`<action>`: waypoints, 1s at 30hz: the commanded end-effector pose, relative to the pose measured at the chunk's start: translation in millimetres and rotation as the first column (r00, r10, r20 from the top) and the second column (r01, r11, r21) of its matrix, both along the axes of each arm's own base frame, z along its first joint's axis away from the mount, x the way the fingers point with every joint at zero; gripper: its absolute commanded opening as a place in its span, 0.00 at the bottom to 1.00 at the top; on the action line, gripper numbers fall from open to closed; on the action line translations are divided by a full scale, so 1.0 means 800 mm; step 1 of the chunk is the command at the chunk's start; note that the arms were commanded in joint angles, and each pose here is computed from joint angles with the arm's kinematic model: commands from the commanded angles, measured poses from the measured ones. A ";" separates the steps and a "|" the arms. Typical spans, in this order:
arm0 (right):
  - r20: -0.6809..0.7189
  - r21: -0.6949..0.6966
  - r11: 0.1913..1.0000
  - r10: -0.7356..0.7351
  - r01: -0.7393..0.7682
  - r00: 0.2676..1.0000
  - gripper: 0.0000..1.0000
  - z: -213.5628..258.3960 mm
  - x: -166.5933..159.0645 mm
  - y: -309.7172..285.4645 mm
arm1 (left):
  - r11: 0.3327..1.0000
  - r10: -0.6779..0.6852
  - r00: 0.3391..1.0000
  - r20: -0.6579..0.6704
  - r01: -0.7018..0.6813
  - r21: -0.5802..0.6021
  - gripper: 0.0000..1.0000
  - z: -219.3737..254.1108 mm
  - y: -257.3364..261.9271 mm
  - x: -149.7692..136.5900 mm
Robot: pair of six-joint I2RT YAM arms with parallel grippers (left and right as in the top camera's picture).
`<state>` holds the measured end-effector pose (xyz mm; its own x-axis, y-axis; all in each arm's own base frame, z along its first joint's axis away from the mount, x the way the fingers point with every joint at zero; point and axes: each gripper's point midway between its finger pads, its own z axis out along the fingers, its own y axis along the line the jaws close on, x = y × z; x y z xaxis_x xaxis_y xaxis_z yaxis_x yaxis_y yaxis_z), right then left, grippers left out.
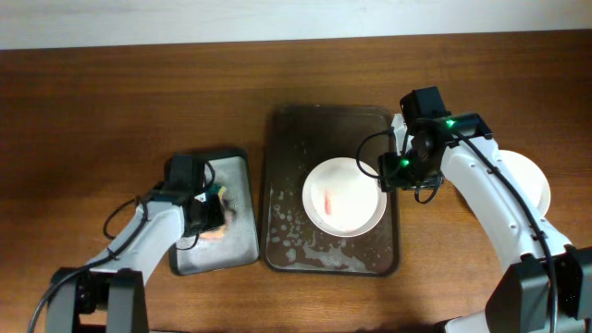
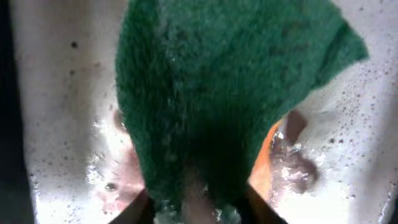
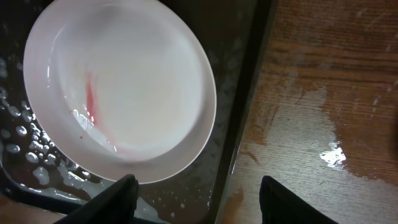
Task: Clean dirty plates on tray and stack at the side
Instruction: 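Grasp the sponge with the left gripper and lift it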
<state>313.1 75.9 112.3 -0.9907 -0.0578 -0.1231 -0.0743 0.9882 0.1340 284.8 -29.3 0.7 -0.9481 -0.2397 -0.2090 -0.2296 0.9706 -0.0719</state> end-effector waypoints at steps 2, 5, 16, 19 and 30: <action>0.006 0.003 1.000 0.016 -0.016 1.000 0.64 0.003 -0.001 0.004 | 1.000 0.021 0.998 -0.067 -0.022 -0.008 0.00 -0.024 0.001 -0.028; 0.000 0.002 1.000 0.016 -0.016 1.000 0.64 0.003 -0.003 0.004 | 0.999 0.015 0.996 -0.090 -0.018 -0.031 0.10 0.010 -0.006 -0.012; 0.002 0.002 1.000 0.016 -0.016 1.000 0.64 0.003 -0.003 0.004 | 0.996 -0.045 0.999 -0.022 0.047 0.070 0.53 0.033 0.008 0.046; 0.001 0.003 1.000 0.015 -0.015 1.000 0.64 0.003 -0.003 0.004 | 0.998 -0.050 0.995 -0.088 0.054 0.044 0.22 0.001 0.002 0.036; -0.002 0.002 1.000 0.015 -0.015 1.000 0.63 0.003 -0.004 0.003 | 0.997 -0.065 0.995 -0.082 0.068 0.032 0.54 0.091 -0.004 0.078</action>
<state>311.1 75.6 112.1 -0.9912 -0.0648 -0.1157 -0.0801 0.9879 0.1327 339.6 -30.3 48.0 -0.9750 -0.1743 -0.1375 -0.1750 0.9845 -0.0077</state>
